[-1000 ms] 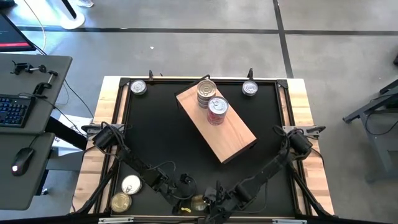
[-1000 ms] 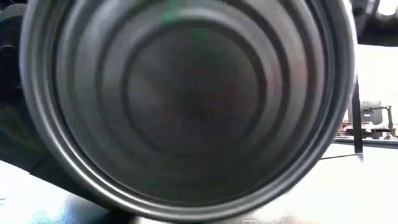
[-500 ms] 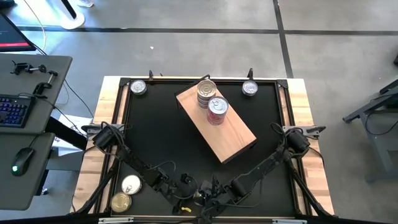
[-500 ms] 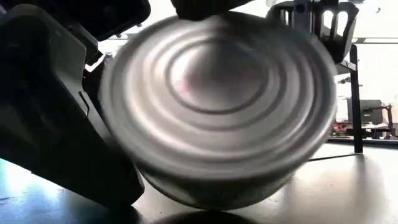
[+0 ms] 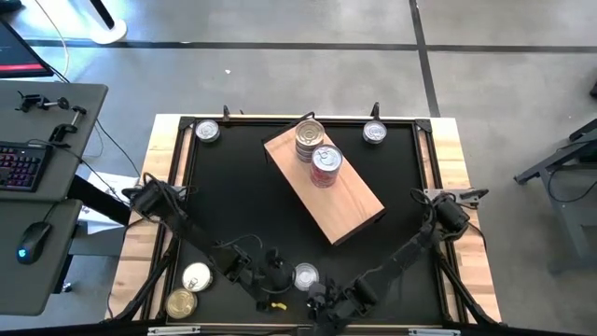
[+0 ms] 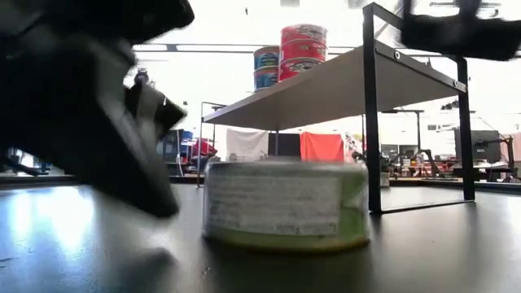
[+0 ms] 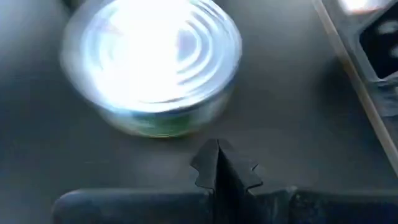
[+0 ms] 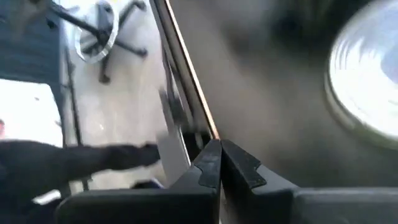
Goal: Stack canned seafood by type on shelf
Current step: Put the green tuna can on the shelf
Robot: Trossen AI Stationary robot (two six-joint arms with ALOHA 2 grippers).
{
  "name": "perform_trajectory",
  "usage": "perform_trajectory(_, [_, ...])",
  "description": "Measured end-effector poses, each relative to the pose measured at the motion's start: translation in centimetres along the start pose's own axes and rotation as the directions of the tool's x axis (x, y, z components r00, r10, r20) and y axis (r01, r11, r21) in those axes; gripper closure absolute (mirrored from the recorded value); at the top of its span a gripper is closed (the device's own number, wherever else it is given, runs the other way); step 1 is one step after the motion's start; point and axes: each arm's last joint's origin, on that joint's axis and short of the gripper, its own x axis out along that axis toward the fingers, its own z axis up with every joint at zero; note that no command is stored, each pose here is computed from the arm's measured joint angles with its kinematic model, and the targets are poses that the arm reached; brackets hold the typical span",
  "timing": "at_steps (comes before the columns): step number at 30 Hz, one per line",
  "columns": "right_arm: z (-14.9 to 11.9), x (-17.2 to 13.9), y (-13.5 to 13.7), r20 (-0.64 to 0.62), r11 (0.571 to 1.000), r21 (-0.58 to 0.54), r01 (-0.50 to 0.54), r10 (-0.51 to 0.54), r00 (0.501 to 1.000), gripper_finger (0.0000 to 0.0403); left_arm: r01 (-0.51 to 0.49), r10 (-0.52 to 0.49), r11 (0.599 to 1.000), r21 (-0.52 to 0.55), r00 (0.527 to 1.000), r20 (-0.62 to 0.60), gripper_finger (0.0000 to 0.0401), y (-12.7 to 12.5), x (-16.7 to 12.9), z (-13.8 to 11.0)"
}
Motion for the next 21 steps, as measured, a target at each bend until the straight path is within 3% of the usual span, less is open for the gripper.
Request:
perform_trajectory(3, [-1.6,0.0,-0.5,-0.041,0.998,0.034,0.062,-0.060,0.997,0.0403,-0.117,0.116,0.992,0.051,0.993,0.012,0.0401,1.1,-2.2,1.4])
perform_trajectory(6, [-2.7,0.5,-1.7,-0.057,0.987,0.105,0.119,-0.114,0.992,0.0403,-0.167,0.167,0.985,0.036,0.986,0.010,0.0401,2.9,-3.4,2.1])
perform_trajectory(13, [-3.3,2.1,-4.8,-0.033,0.952,0.256,0.166,-0.163,0.986,0.0403,-0.045,0.044,0.998,-0.031,0.998,-0.043,0.0401,6.5,-0.9,2.1])
perform_trajectory(21, [-1.1,2.5,-6.4,-0.001,0.939,0.263,0.222,-0.230,0.973,0.0403,-0.014,0.013,0.998,-0.055,1.000,-0.017,0.0401,6.7,1.1,1.5])
